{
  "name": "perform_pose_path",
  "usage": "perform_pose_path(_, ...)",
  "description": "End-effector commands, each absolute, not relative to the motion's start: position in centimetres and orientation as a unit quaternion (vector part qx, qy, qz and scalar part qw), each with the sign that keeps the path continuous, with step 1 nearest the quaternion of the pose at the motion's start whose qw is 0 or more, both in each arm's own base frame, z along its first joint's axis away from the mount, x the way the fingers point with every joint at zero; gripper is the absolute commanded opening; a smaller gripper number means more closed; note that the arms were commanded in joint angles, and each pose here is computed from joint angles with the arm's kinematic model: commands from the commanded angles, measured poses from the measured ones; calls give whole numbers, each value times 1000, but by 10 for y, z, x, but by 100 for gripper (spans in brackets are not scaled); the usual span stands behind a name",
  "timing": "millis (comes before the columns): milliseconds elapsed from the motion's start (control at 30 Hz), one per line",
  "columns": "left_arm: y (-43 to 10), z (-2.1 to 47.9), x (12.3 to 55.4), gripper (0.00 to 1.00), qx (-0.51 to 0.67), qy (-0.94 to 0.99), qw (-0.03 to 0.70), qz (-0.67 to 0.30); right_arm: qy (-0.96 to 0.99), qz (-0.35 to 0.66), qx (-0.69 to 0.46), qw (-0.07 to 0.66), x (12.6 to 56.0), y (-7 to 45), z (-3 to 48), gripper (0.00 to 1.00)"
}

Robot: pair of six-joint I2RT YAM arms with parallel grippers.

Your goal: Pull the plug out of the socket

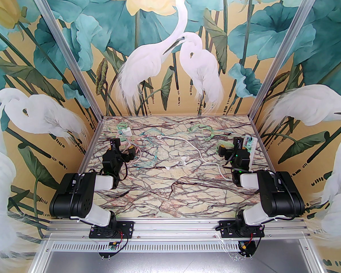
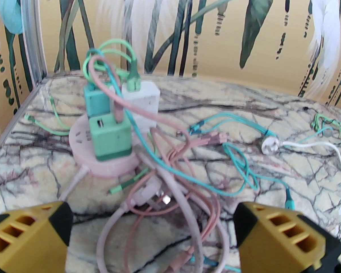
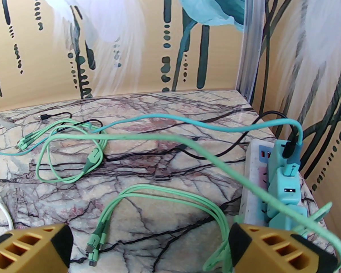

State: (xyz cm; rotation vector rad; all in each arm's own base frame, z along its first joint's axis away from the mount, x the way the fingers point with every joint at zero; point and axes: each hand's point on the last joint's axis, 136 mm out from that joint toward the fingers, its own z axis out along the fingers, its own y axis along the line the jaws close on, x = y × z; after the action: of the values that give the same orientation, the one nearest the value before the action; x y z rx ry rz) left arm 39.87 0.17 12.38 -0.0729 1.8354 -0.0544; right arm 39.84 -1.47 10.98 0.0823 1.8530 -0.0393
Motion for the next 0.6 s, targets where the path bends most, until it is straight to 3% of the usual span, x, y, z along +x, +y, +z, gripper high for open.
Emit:
perform_pose_path(0, 23, 167, 404, 100, -80, 795, 601, 11, 787, -43, 46, 614, 391, -18, 134, 99)
perform_pose_path(200, 61, 232, 389, 100, -243, 791, 561, 30, 773, -48, 179, 607, 372, -46, 172, 99)
perform_pose_path(400, 21, 275, 378, 100, -267, 801, 522, -121, 733, 74, 289, 611, 352, -47, 202, 99)
perform_pose_path(567, 0, 277, 360, 100, -268, 782, 525, -202, 753, 149, 243, 594, 356, -18, 218, 99)
